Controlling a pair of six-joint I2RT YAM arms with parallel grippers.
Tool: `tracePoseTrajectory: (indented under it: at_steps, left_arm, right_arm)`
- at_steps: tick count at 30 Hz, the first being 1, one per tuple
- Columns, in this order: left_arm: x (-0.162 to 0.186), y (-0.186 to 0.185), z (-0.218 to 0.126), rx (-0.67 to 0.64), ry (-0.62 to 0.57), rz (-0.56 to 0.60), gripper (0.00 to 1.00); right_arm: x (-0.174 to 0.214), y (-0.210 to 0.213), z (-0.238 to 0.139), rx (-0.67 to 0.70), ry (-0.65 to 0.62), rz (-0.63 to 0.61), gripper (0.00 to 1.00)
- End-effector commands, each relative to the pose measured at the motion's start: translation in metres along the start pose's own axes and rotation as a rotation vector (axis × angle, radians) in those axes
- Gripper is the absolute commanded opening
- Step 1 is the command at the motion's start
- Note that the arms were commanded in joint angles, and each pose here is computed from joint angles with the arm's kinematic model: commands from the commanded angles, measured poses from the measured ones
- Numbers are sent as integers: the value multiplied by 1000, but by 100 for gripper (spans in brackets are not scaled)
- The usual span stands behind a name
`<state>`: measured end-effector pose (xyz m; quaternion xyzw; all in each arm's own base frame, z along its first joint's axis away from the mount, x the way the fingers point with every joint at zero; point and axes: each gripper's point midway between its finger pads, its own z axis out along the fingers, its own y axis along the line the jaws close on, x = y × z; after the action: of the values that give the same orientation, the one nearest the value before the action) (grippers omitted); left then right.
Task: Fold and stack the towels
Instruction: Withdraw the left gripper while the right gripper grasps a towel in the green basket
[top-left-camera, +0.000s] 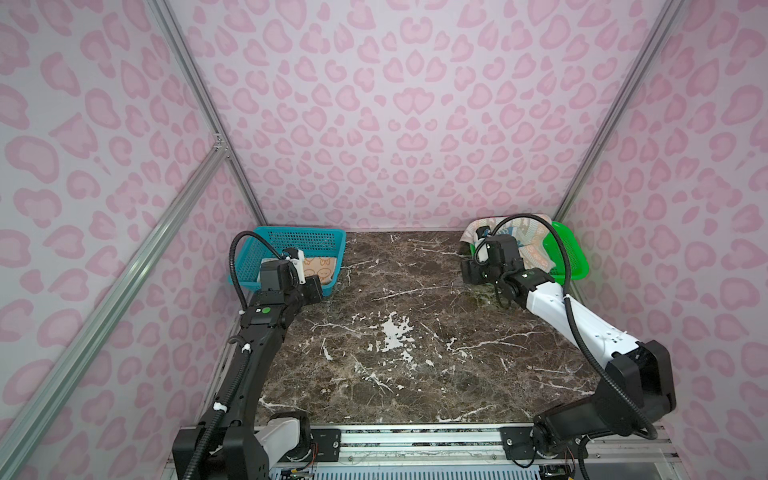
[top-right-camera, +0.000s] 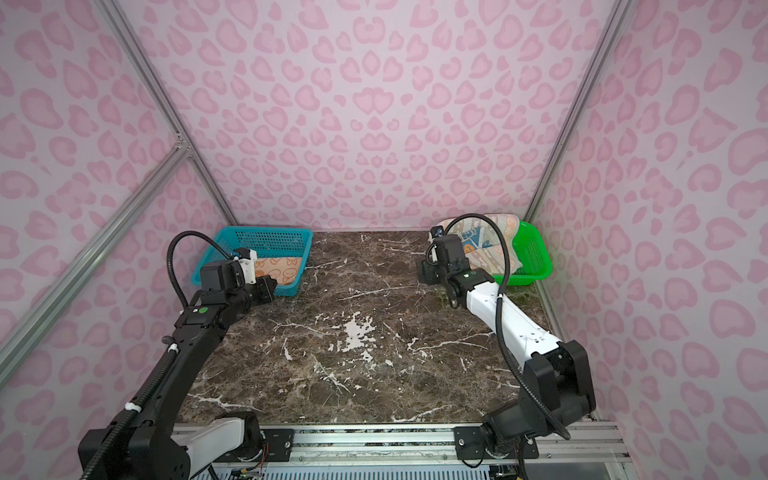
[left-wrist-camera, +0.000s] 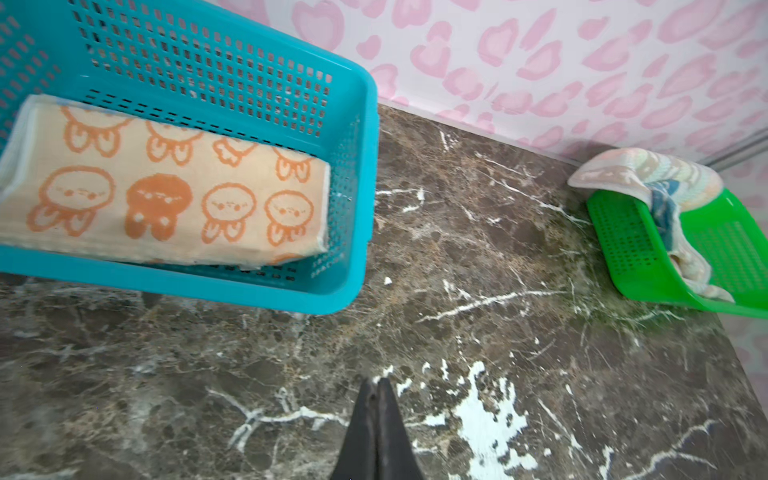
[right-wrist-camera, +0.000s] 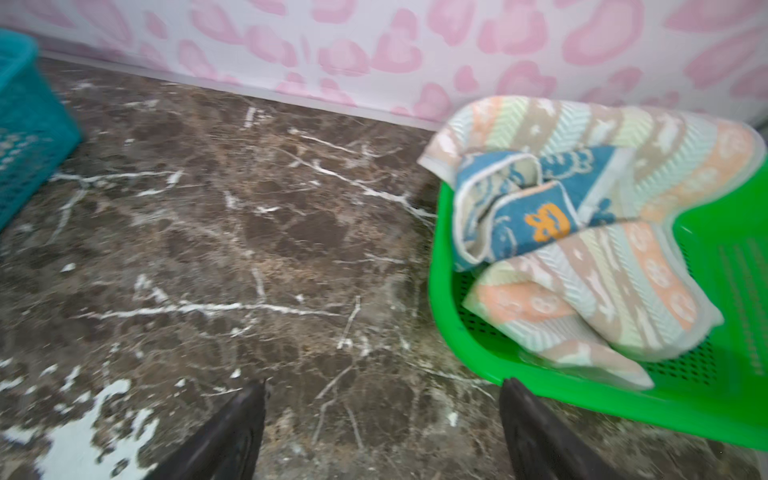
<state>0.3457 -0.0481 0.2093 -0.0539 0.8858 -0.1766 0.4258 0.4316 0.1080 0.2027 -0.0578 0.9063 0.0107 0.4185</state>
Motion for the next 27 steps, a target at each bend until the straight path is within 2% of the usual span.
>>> tracePoseTrajectory:
  at_steps: [1,7,11,18,23,27]
  left_arm:
    - [10,-13,-2,33,-12,-24,4]
    - [52,-34,-1,84,55,-43,9]
    - [74,-32,-1,63,106,-31,15]
    - [91,-28,1,50,159,-37,16]
    - [98,-27,8,52,183,-47,16]
    - [99,-29,12,53,197,-47,16]
  right_arm:
    - [7,-22,18,22,80,91,86]
    - [-3,-41,68,16,130,203,79]
    - [-13,-45,97,-49,127,268,67]
    - [-20,-42,128,-123,133,279,53]
    - [-16,-37,146,-177,150,317,52]
    - [-13,-35,157,-198,164,350,37]
